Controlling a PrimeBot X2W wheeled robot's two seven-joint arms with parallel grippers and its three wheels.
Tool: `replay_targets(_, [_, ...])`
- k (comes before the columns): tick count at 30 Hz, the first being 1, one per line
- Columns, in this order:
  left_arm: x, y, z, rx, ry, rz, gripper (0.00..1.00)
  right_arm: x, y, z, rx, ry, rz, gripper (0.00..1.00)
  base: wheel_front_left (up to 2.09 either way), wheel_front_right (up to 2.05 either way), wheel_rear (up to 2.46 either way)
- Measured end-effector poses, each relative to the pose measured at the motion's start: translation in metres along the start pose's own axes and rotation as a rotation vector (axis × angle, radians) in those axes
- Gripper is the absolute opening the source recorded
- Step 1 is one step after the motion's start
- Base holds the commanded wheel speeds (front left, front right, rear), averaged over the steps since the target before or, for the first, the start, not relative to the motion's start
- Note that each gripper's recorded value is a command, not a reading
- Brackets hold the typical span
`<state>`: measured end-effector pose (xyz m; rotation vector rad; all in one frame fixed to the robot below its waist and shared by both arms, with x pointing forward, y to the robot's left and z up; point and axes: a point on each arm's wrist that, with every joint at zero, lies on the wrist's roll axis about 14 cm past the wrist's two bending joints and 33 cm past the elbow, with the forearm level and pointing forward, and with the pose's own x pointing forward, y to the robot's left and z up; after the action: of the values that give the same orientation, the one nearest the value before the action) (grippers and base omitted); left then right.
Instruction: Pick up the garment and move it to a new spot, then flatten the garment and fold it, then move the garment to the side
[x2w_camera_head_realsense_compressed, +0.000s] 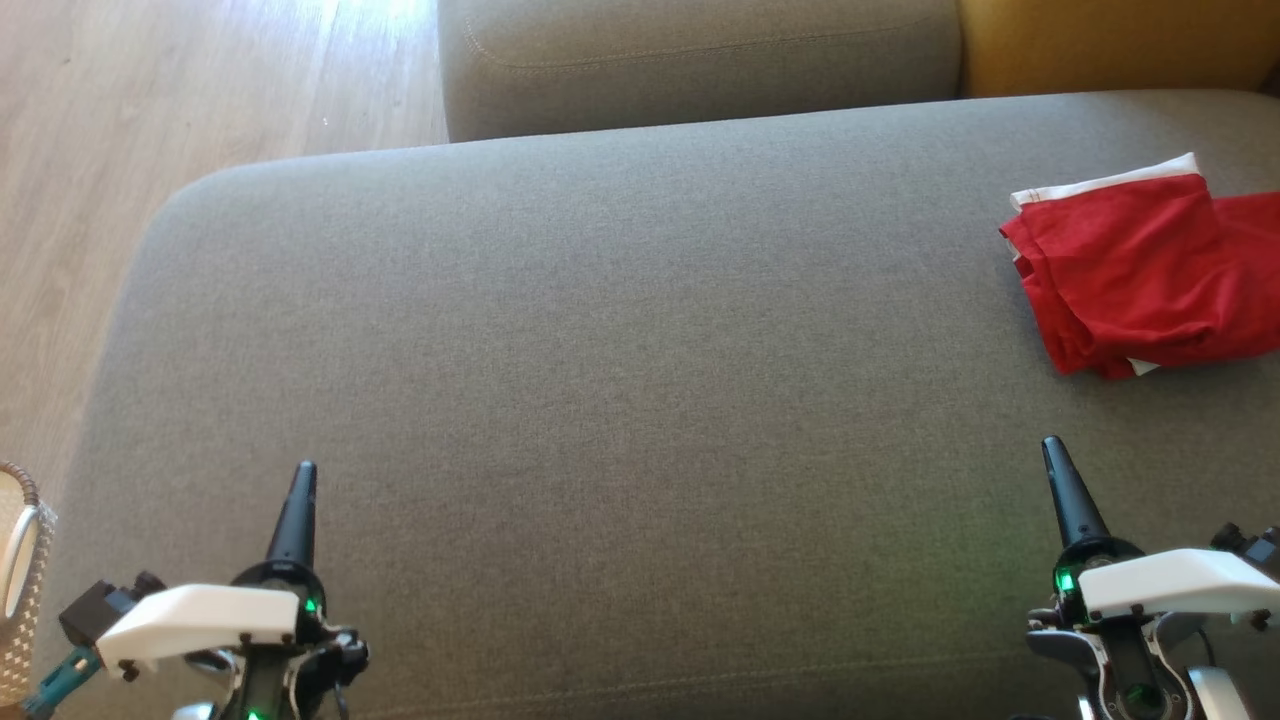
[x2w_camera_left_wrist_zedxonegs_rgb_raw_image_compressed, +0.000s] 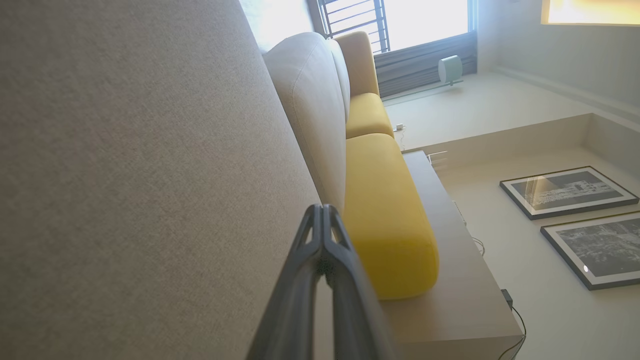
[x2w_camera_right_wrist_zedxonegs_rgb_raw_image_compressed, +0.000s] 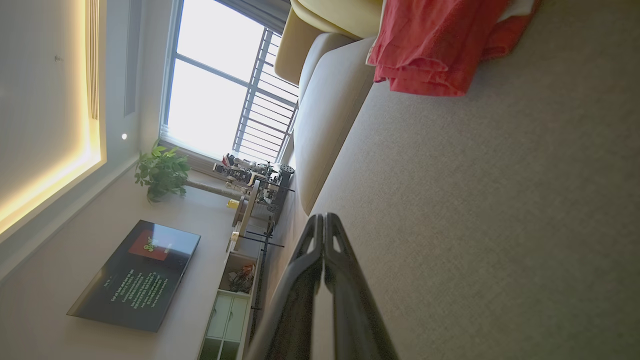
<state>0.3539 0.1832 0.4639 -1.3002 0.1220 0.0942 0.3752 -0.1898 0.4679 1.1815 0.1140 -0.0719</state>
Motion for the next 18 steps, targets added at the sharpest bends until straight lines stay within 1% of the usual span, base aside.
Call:
replay_targets(1, [0.000, 0.000, 0.000, 0.000, 0.000, 0.000, 0.00, 0.000, 0.000, 0.000, 0.000, 0.000, 0.000, 0.00, 0.00, 0.00, 0.00])
replay_targets(7, [0.003, -0.001, 0.001, -0.055, 0.004, -0.004, 0.00, -0.002, -0.002, 0.003, 0.079, -0.005, -0.003, 0.00, 0.00, 0.00, 0.00])
replay_targets(8, [0.004, -0.001, 0.000, -0.074, 0.010, -0.003, 0.00, -0.002, -0.002, 0.005, 0.106, -0.008, -0.003, 0.00, 0.00, 0.00, 0.00])
replay_targets(12, [0.005, -0.001, 0.000, -0.103, 0.014, -0.004, 0.00, -0.003, -0.002, 0.007, 0.145, -0.014, -0.001, 0.00, 0.00, 0.00, 0.00])
replay_targets(18, [0.011, -0.008, 0.005, -0.159, 0.011, -0.026, 0.00, -0.003, -0.001, 0.012, 0.224, -0.024, 0.006, 0.00, 0.00, 0.00, 0.00])
